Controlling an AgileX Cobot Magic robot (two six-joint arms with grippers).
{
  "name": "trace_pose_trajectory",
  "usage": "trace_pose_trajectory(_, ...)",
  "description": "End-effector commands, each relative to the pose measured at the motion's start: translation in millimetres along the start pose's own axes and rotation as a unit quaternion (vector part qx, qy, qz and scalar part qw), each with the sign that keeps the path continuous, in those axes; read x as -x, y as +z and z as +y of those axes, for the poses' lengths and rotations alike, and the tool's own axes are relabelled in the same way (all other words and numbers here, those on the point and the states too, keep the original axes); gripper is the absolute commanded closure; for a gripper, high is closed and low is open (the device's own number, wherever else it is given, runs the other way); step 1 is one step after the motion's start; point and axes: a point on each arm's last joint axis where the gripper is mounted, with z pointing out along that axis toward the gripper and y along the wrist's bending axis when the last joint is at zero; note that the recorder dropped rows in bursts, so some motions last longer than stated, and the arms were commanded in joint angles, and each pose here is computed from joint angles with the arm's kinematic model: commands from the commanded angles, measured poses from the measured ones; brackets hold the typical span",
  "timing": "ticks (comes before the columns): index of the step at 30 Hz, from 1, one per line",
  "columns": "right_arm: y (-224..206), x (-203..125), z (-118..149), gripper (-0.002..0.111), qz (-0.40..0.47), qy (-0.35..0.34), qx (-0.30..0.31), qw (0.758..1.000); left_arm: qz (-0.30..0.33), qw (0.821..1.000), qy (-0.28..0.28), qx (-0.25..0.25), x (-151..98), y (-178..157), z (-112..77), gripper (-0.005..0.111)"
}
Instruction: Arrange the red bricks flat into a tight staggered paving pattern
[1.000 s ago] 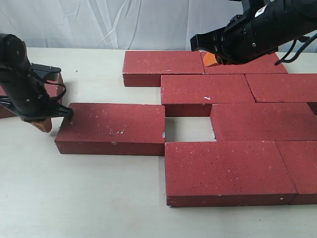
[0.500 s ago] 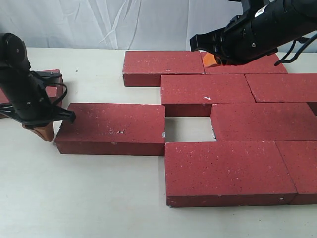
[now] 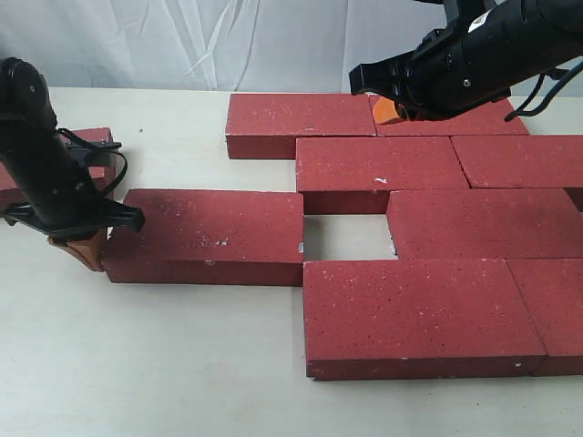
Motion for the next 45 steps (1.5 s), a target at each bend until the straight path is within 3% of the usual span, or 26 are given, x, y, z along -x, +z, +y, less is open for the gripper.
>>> trace_pose_trajectory(1,-4,2,0,0.109,-0.007,0.000,-0.001,1.000,0.013,1.000,0.006,-0.012,-2,-1,-2.3,0.107)
trace_pose_trajectory(15,-4,1,0,0.109,-0.004,0.000,0.000,1.000,-0.021,1.000,0.020,-0.002,4,-1,-0.4,0.107)
trace_pose_trajectory(27,3,-11,2,0.109,0.061,0.000,0.017,0.998,-0.022,1.000,0.021,0.000,4,-1,-0.1,0.107)
trace_pose_trajectory(45,54,-55,75,0.109,0.172,-0.121,0.065,0.976,-0.028,0.998,0.040,0.027,6,-1,4.7,0.107)
